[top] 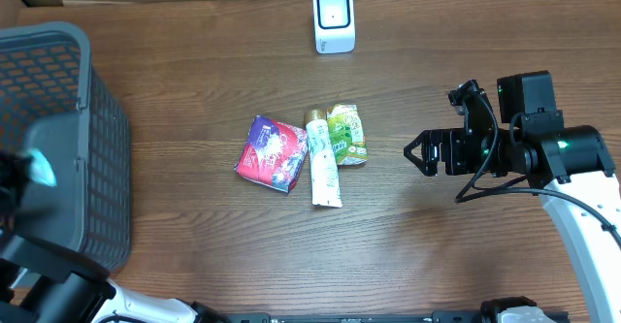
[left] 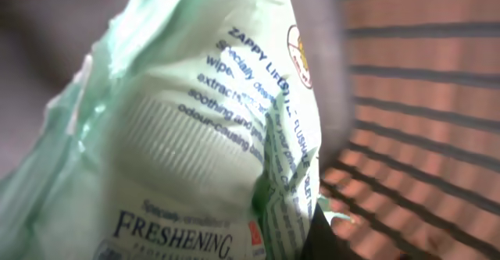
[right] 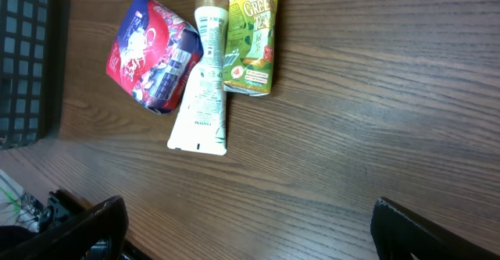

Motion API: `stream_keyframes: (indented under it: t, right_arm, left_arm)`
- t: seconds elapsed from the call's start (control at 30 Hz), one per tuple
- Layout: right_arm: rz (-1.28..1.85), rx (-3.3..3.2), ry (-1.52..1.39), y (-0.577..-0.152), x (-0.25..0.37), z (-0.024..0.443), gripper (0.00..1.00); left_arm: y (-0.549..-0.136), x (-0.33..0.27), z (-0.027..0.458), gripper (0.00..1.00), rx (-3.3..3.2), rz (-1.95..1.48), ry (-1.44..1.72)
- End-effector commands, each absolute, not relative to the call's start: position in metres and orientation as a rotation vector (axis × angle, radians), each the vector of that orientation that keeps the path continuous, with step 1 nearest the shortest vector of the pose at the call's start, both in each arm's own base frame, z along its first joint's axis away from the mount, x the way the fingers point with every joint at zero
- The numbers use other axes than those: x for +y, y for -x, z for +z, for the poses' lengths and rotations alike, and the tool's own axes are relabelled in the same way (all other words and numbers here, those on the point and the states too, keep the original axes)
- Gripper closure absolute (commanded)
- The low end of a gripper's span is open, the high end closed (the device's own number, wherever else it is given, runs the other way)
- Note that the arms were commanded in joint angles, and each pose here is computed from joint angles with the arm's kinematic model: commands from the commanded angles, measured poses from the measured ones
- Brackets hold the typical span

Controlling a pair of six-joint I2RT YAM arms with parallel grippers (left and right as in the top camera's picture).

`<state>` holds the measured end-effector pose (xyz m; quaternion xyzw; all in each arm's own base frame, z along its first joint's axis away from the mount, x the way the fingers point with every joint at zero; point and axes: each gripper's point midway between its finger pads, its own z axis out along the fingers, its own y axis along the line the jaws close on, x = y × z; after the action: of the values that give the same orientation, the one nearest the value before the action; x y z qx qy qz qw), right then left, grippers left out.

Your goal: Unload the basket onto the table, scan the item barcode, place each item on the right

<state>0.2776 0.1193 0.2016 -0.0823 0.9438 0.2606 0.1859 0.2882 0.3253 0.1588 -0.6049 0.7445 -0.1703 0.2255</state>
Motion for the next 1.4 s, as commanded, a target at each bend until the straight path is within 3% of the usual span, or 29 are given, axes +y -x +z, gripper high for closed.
stream_keyframes:
  t: [0.0,0.27,0.47,0.6,0.97,1.13,1.37]
  right_arm:
    - [0.725,2.661,0.216,-0.279,0.117,0.199,0.0]
    - [0.724,2.662,0.216,-0.279,0.117,0.199,0.0]
    - [0.725,2.661,0.216,-0.279,0.117,0.199,0.0]
    - [0.725,2.659,0.217,-0.279,0.117,0.2,0.0]
    - [0.725,2.666,0.215,-0.278,0.117,0.199,0.0]
    - [0.726,2.676,0.212,-0.276,0.116,0.198,0.0]
    - [0.727,2.676,0.212,-0.276,0.116,0.198,0.0]
  left_arm:
    - [-0.316,0.311,0.253,0.96,2.021,-0.445,1.357]
    - [-0.34,0.219,0.399,0.96,1.959,-0.318,0.842]
    - [-0.343,0.088,0.444,0.96,2.032,-0.3,0.343]
    - [-0.342,0.022,0.415,0.96,2.203,-0.243,0.153]
    - [-0.357,-0.105,0.259,0.96,2.683,-0.261,-0.246]
    - [-0.361,-0.159,0.204,0.96,2.797,-0.471,-0.378]
    - [-0.356,-0.234,0.163,0.96,2.84,-0.906,-0.504]
